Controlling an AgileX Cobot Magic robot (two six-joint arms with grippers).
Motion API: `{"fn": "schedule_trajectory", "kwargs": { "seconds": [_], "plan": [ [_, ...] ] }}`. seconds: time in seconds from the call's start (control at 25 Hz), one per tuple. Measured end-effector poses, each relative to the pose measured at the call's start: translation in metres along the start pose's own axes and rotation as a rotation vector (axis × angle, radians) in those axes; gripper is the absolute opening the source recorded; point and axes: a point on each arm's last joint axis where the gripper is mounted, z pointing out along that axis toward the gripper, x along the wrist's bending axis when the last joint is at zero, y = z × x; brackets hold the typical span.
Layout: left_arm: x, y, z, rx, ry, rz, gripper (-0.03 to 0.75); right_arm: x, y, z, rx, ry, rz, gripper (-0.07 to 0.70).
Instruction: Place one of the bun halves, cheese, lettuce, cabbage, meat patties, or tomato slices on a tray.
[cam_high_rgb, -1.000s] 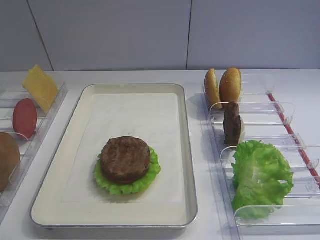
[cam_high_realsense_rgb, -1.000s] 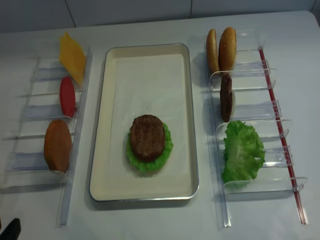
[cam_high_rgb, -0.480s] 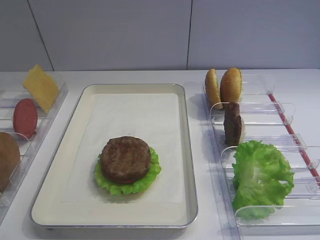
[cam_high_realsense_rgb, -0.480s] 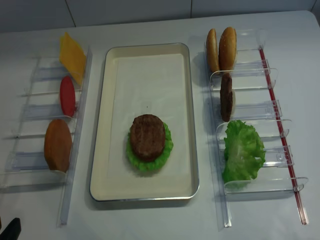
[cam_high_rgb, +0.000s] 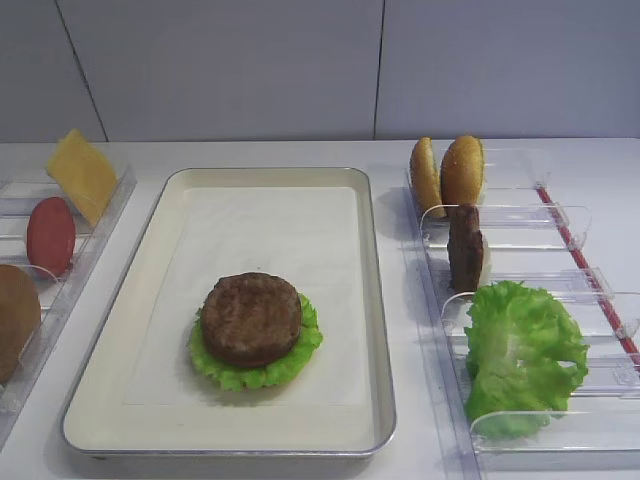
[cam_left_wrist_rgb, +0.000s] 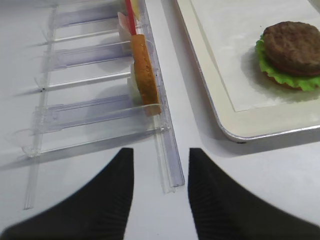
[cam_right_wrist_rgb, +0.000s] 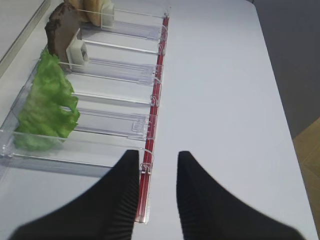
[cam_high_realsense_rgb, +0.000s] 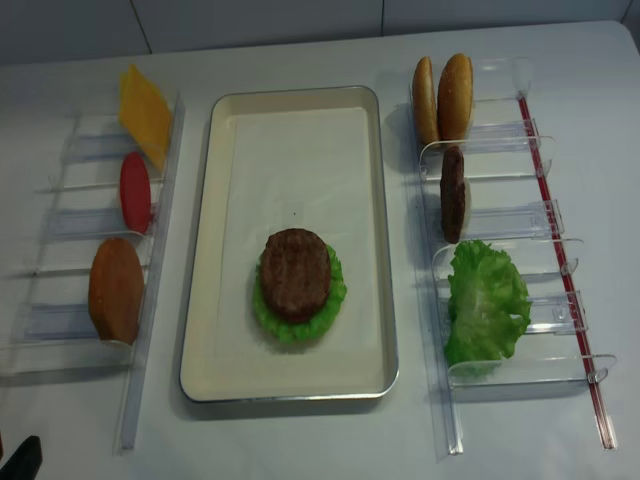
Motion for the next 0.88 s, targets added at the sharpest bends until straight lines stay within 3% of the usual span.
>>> {"fn": "schedule_trajectory", "kwargs": {
  "seconds": [0.4, 0.88],
  "plan": [
    [0.0, 0.0, 0.0, 0.0, 0.0, 0.0, 0.274, 0.0, 0.0, 0.0, 0.0, 0.0, 0.002, 0.113],
    [0.0, 0.0, 0.0, 0.0, 0.0, 0.0, 0.266, 0.0, 0.0, 0.0, 0.0, 0.0, 0.004, 0.103]
  ]
}}
